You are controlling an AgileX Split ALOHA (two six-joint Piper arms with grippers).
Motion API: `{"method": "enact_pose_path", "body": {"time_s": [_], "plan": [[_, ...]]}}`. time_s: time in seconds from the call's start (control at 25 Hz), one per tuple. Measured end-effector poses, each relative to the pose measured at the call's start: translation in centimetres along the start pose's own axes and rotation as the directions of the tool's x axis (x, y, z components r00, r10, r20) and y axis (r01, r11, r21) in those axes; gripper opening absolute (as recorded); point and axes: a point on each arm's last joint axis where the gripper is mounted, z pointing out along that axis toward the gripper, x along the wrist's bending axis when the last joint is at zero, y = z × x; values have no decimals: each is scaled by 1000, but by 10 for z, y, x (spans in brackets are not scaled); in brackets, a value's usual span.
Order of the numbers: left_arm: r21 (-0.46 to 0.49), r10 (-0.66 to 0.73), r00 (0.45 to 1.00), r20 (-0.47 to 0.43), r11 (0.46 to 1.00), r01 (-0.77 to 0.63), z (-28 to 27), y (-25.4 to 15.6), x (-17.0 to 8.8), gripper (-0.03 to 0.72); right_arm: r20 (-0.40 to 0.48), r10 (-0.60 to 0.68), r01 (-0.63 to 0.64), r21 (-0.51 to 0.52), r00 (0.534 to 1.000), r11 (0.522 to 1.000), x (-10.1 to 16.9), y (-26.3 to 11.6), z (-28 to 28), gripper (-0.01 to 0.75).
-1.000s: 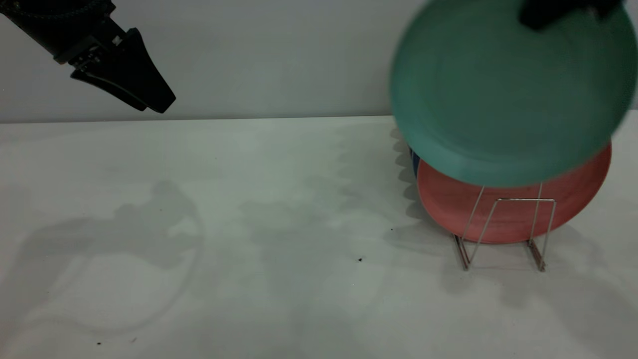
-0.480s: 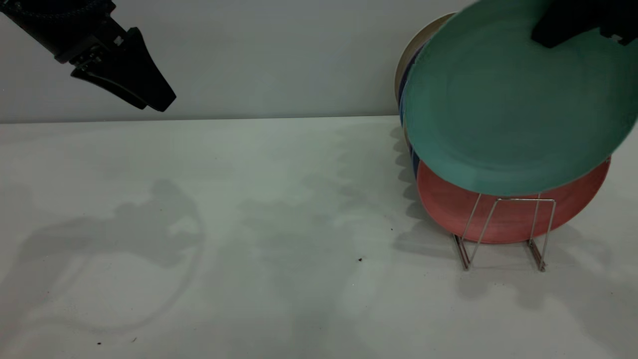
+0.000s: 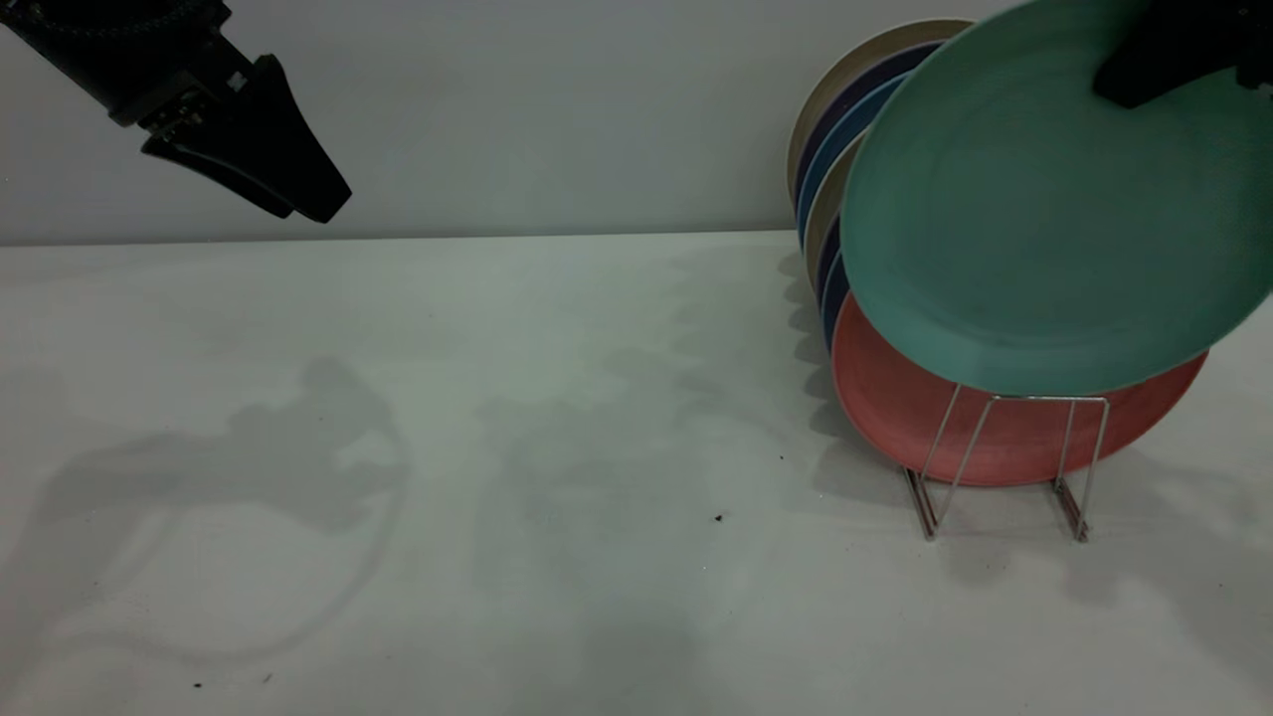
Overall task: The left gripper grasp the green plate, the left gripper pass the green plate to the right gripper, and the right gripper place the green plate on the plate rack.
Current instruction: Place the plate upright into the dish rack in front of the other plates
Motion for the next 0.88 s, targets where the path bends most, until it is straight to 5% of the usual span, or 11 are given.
{"method": "enact_pose_path", "body": {"time_s": [0.88], "plan": [[-1, -3, 1000, -1, 1000, 3, 0, 0, 0, 592, -98, 43, -42, 7, 994, 999, 9, -14, 48, 118]]}}
